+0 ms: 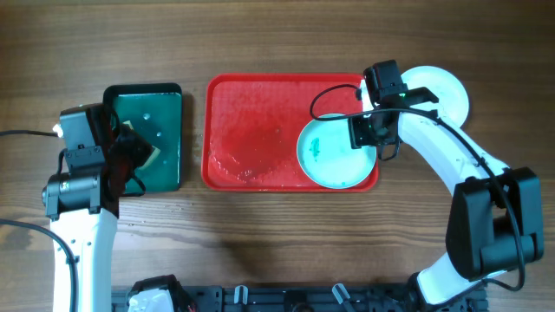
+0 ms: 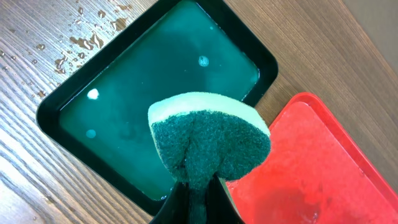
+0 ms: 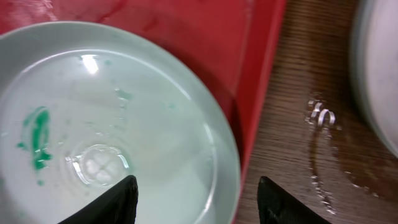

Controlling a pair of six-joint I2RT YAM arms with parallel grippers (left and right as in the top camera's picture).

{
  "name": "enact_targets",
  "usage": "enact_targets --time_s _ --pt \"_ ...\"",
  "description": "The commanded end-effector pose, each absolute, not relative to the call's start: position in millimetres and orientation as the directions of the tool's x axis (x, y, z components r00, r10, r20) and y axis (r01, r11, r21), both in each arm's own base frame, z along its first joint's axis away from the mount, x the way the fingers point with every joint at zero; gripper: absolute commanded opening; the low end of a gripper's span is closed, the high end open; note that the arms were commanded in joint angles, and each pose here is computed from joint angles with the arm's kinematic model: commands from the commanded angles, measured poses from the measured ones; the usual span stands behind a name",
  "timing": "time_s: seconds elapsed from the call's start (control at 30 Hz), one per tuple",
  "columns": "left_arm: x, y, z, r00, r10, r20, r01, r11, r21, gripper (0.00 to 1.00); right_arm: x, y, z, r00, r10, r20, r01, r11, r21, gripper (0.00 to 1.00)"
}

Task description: Clean dirty plates on tray and stack at the side

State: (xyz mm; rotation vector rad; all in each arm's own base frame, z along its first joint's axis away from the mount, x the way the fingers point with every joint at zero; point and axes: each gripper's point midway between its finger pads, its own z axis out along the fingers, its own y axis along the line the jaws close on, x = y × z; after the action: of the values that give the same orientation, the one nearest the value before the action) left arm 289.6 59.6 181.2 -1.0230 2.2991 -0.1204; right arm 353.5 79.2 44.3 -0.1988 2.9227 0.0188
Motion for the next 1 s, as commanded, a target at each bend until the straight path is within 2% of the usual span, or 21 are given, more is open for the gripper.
enact_targets --time_s 0.0,0.1,0.17,0.43,0.63,0.7,0.8,0.9,0.97 --pt "290 59 179 -0.514 -0.705 -0.489 -0.645 0.693 -0.321 0.04 344 61 34 -0.983 -0.089 -0.158 -0.075 0.993 -0.091 0.61" --pt "291 59 179 -0.515 -0.705 -0.487 -0.644 0.694 -0.323 0.04 331 66 22 -0.987 -0.1 -0.123 -0.094 0.994 -0.05 0.6" --pt "291 59 179 -0.515 -0.705 -0.487 -0.644 0.694 -0.323 0.04 326 69 16 -0.989 -0.099 -0.11 -0.097 0.995 -0.027 0.56" --pt "291 58 179 -0.518 -0.706 -0.483 -0.64 0.695 -0.328 0.04 326 75 11 -0.99 -0.091 -0.109 -0.092 0.996 0.005 0.2" --pt "291 58 179 -0.518 -0.706 -0.483 -0.64 0.695 -0.328 0.04 326 97 12 -0.992 -0.071 -0.109 -0.086 0.988 0.132 0.19" --pt "291 58 179 -0.518 -0.706 -0.483 -0.64 0.695 -0.328 0.04 330 97 8 -0.99 -0.073 -0.117 -0.088 0.988 0.127 0.26" --pt "291 58 178 -0.519 -0.706 -0.483 -0.64 0.695 -0.328 0.04 335 86 0 -0.991 -0.045 -0.123 -0.053 0.997 0.062 0.29" --pt "291 56 178 -0.521 -0.706 -0.479 -0.638 0.695 -0.331 0.04 339 88 -10 -0.991 -0.049 -0.123 -0.057 0.996 0.066 0.29" --pt "291 56 178 -0.521 -0.706 -0.479 -0.638 0.695 -0.331 0.04 341 91 -18 -0.992 -0.049 -0.118 -0.058 0.995 0.078 0.24"
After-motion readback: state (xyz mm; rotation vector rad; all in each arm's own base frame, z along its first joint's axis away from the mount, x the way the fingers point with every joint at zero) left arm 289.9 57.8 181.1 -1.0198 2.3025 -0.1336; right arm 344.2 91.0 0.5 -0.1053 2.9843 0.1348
